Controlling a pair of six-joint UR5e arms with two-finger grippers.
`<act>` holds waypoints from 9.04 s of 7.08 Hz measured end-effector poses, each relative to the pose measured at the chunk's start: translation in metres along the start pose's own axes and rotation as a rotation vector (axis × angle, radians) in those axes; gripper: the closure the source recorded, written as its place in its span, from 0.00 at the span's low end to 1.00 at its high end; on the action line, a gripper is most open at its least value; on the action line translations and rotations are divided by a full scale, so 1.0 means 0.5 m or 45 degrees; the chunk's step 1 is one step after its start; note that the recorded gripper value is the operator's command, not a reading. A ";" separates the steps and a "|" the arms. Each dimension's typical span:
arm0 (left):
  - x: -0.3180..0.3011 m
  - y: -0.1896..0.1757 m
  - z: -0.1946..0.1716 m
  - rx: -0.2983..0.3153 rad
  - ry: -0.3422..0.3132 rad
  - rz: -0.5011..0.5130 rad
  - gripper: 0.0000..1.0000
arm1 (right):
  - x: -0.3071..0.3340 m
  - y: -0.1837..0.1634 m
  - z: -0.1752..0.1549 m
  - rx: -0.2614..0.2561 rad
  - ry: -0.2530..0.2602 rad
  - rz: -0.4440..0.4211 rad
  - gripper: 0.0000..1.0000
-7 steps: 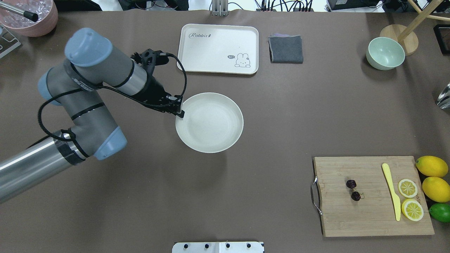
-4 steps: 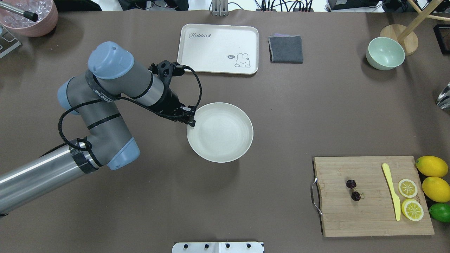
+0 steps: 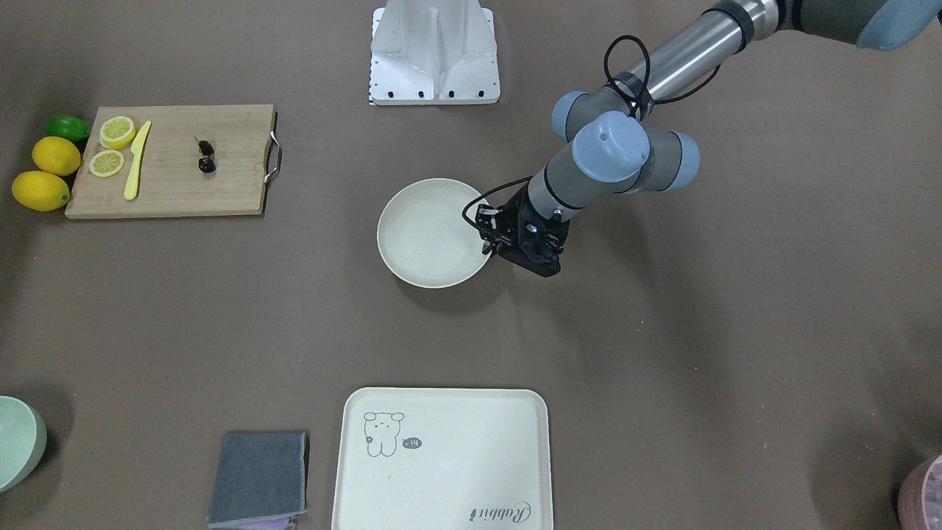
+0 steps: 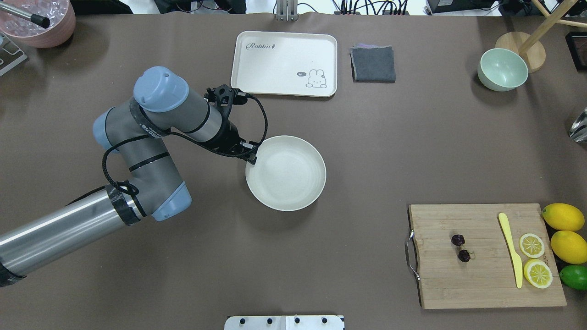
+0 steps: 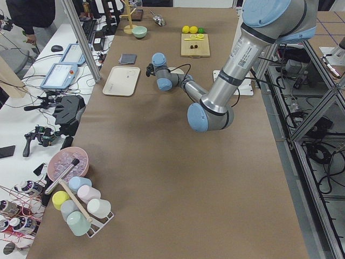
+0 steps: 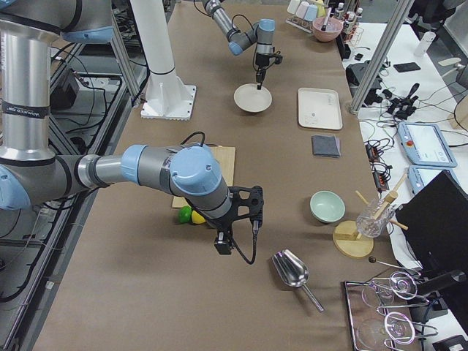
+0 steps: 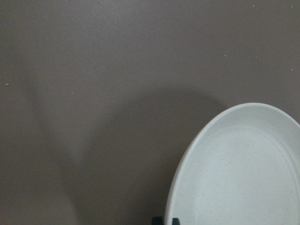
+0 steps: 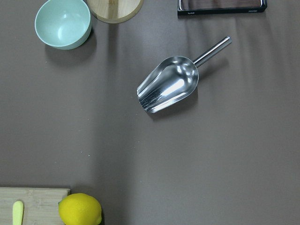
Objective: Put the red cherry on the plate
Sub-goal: 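Slide the pale green plate with the left gripper toward the table center, then open the left gripper and withdraw the left arm from the plate, then move the right gripper over the dark red cherries on the cutting board, then lower the right gripper and grasp the dark red cherries by their stems, then carry the cherries with the right gripper over the pale green plate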
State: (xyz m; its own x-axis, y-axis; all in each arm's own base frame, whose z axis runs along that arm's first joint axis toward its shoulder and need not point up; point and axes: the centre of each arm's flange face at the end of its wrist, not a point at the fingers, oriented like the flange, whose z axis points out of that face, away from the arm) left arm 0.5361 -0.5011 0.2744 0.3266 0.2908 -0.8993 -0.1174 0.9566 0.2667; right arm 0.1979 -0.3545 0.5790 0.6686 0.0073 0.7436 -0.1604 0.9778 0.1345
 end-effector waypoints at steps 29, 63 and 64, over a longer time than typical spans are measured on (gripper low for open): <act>-0.912 0.298 -0.780 0.187 0.052 0.119 0.02 | -0.878 0.167 0.373 -0.124 0.119 -0.145 0.01; -0.964 0.348 -0.779 0.196 -0.010 -0.006 0.02 | -1.434 -0.143 0.168 -0.208 0.179 0.025 1.00; -0.977 0.365 -0.781 0.200 -0.017 -0.029 0.02 | -1.547 -0.144 0.215 -0.208 0.205 0.011 1.00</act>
State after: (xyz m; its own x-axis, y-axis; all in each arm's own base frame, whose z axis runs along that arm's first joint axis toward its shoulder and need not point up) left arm -0.0114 -0.4759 0.6272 0.3400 0.2684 -0.9013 0.0378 0.9537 0.2983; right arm -0.3858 -0.4529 0.0649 0.7769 0.0365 0.6286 -0.0559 0.9984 0.0111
